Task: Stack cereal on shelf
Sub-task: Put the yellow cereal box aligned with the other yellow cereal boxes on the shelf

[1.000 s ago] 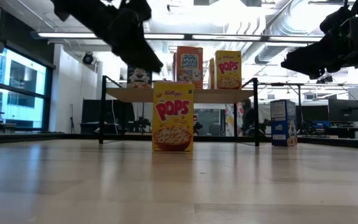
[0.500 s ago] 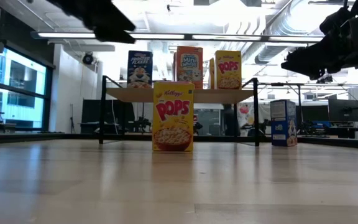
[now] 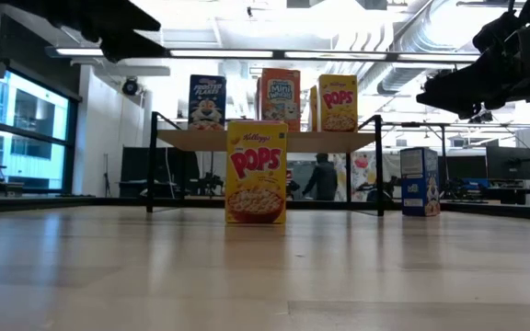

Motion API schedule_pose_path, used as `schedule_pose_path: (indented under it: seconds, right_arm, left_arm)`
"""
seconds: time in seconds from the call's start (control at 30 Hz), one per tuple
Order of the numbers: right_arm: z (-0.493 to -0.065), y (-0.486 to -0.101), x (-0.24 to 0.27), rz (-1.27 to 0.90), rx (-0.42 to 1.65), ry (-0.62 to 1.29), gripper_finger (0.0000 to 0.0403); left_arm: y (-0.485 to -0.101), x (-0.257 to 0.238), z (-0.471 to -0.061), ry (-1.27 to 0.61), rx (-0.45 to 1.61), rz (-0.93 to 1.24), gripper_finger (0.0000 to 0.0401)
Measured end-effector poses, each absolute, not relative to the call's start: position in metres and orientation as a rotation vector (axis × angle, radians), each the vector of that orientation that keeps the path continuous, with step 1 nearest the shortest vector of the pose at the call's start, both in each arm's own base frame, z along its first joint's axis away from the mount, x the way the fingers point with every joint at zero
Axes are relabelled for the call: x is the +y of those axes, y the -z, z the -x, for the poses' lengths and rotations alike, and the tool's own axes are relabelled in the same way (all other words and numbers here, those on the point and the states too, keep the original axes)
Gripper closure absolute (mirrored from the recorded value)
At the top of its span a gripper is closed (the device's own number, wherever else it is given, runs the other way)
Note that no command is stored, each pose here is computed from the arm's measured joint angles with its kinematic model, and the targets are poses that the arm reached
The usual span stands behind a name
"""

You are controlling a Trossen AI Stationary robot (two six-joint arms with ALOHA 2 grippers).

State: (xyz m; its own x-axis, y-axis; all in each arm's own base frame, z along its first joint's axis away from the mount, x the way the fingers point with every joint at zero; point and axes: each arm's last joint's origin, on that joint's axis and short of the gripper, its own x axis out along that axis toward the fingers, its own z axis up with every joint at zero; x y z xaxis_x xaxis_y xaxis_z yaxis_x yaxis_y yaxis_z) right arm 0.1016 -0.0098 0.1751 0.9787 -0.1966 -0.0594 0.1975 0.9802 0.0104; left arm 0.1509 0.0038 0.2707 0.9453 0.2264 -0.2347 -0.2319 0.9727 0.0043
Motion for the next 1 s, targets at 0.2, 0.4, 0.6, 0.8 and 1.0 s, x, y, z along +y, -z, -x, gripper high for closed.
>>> schedule_pose_path:
  seconds: [0.2, 0.4, 0.6, 0.8, 1.0]
  right_arm:
    - [-0.1016, -0.1763, -0.0098, -0.021, 0.045, 0.198, 0.0187]
    - [-0.1016, -0.1757, -0.0098, -0.025, 0.051, 0.199, 0.0187]
    - [-0.1019, -0.1780, -0.0089, -0.126, 0.019, 0.166, 0.0187]
    - [-0.1017, -0.1785, -0.0098, -0.130, 0.012, 0.199, 0.0187]
    - [-0.1017, -0.1789, -0.0098, -0.130, 0.007, 0.199, 0.0187]
  left_arm:
    - [-0.2745, 0.0039, -0.1457, -0.230, 0.209, 0.003, 0.0084]
    - [-0.2745, 0.0039, -0.1456, -0.229, 0.210, -0.008, 0.0084]
    - [-0.2744, 0.0039, -0.1457, -0.230, 0.210, 0.003, 0.0084]
    - [-0.2745, 0.0039, -0.1457, -0.232, 0.207, 0.019, 0.0084]
    - [-0.2750, 0.0043, -0.1457, -0.249, 0.200, 0.021, 0.0084]
